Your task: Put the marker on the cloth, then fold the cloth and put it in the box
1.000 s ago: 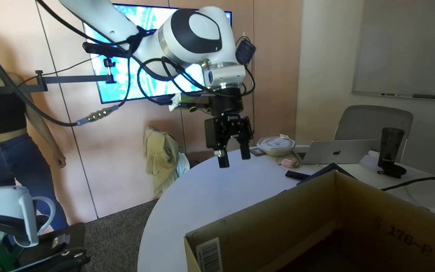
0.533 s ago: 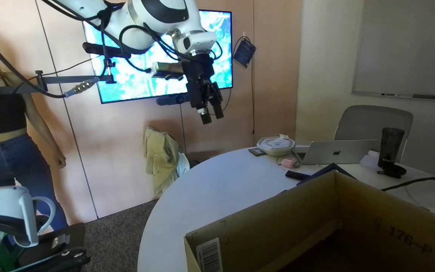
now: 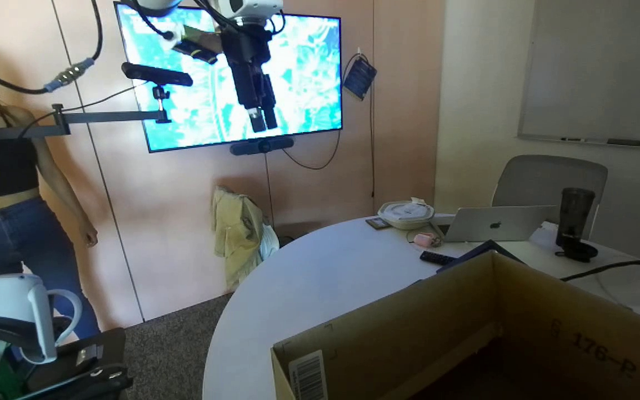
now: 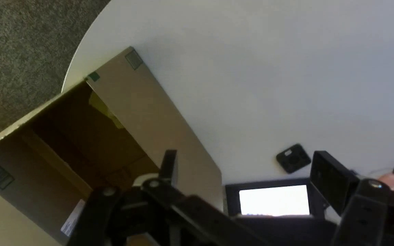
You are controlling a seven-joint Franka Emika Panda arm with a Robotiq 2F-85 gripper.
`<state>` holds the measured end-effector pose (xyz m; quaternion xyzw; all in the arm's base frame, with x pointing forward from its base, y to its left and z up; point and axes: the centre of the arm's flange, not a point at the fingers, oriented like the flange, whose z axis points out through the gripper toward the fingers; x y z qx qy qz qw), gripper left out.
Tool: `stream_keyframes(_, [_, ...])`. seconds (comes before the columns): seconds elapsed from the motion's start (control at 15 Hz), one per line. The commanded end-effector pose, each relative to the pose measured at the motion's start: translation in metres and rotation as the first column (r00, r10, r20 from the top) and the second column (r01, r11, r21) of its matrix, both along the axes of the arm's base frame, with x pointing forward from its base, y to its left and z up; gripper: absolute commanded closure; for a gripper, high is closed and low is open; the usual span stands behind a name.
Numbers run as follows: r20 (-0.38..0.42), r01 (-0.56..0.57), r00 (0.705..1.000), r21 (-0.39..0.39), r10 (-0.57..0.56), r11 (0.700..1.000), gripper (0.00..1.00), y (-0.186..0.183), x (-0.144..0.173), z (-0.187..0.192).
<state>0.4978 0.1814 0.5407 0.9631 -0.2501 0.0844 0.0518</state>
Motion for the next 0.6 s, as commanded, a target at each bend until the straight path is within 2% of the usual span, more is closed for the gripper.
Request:
stream_keyframes(0.0, [-0.147,-0.115,0.981,0.078,0.125,0.99,0.0,-0.011,-0.037,0.034])
stream_keyframes(0.13, [-0.222,-0.159,0.958,0.117,0.182,0.98,0.0,-0.013,-0.055,0.045])
stream_keyframes(0.4, [-0.206,-0.196,0.951,0.165,0.228,0.967,0.0,-0.021,-0.082,0.069])
stream_keyframes(0.47, [-0.217,-0.176,0.955,0.133,0.202,0.975,0.0,-0.012,-0.07,0.052])
stream_keyframes(0.53, [-0.212,-0.177,0.956,0.134,0.202,0.975,0.0,-0.013,-0.073,0.056])
